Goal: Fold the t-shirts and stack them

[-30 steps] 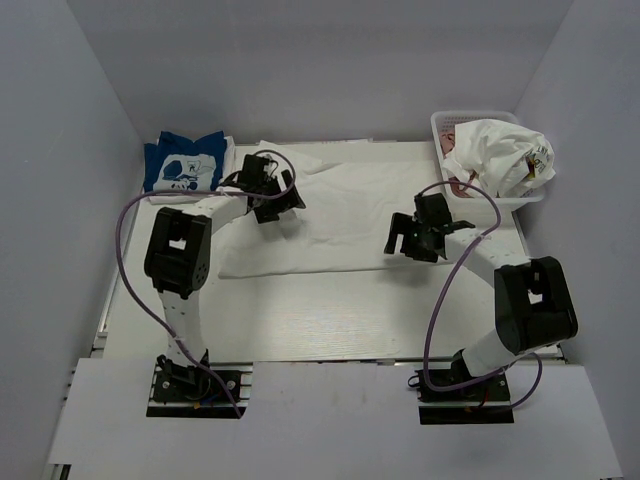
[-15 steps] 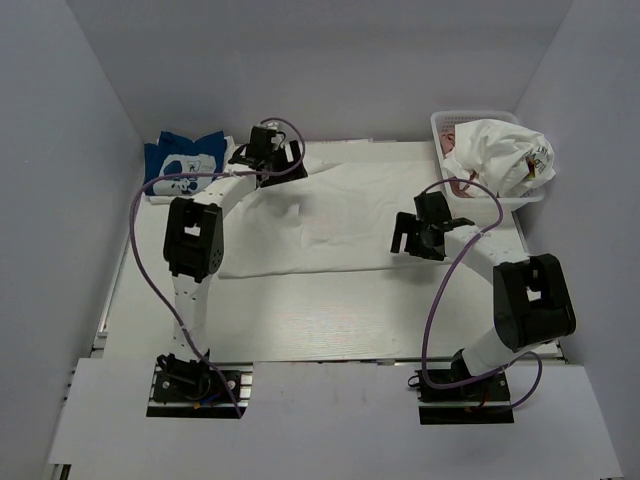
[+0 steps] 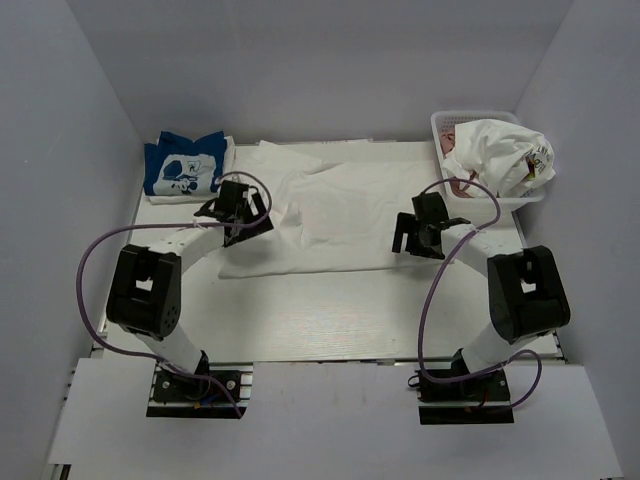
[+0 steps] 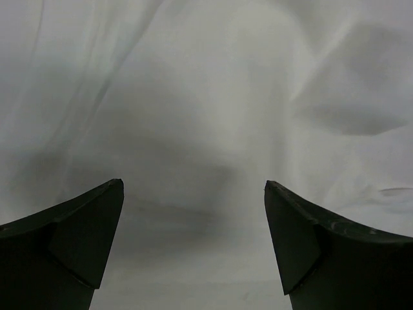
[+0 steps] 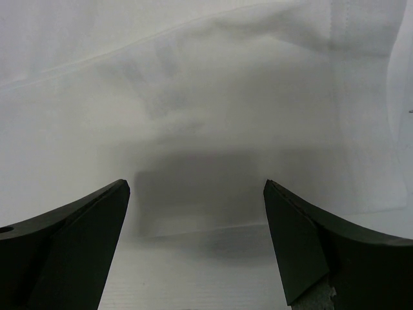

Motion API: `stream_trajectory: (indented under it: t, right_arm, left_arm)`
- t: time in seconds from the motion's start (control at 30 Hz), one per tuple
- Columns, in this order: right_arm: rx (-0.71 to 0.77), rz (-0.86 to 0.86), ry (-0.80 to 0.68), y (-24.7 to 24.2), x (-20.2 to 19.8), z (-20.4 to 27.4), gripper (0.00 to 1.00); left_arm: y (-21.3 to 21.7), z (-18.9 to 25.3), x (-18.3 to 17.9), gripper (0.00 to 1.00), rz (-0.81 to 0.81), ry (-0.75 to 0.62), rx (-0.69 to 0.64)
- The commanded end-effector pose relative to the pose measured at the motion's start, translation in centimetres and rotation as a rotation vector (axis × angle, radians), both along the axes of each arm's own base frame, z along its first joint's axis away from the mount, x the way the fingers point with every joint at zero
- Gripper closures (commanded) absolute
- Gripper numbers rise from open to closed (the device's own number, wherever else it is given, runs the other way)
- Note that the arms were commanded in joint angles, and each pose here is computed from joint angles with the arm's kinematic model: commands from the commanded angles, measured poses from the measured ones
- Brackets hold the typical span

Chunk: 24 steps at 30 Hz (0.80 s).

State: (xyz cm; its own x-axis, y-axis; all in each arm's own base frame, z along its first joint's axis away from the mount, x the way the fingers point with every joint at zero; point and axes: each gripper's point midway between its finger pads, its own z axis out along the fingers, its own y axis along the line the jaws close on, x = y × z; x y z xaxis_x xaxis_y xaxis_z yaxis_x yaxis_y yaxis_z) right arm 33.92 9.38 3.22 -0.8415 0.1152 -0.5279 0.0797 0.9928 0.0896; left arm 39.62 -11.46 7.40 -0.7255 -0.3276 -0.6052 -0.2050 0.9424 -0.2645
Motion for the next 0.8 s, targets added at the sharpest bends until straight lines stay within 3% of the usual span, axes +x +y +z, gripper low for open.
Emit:
stream_trajectory:
  t: [0.0,0.17,0.33,0.43,0.53,0.67,0.77]
  right_arm:
    - [-0.007,-0.026,0.005,-0.3,0.5,-1.3,0.1]
    - [0.033,-0.03,0.08,0.1,-1.8,-3.0,0.1]
    - [0.068,-0.063,0.238,-0.2,-8.2,-5.0,0.1]
    - [0.131,-0.047,0.248,0.1,-12.3,-4.4,0.1]
    - [0.152,0.007,0.228,0.3,-14.8,-3.3,0.1]
    - [0.169,0.083,0.266,0.9,-17.9,-1.2,0.1]
    - [0.226,0.144,0.151,2.3,-16.7,1.7,0.1]
  left_arm:
    - [1.6,-4.4,-5.1,0.0,0.161,0.175,-0.016]
    - [3.6,-7.0,-10.8,0.0,0.241,0.274,0.012]
    - [5.4,-7.7,-16.7,0.0,0.396,0.413,0.024]
    - [6.1,-8.1,-21.2,0.0,0.463,0.545,0.039]
    - [6.1,-6.9,-23.9,0.0,0.5,0.59,0.028]
    - [5.3,-4.5,-25.4,0.0,0.496,0.576,-0.063]
    - [4.1,-1.2,-23.4,0.0,0.43,0.431,-0.166]
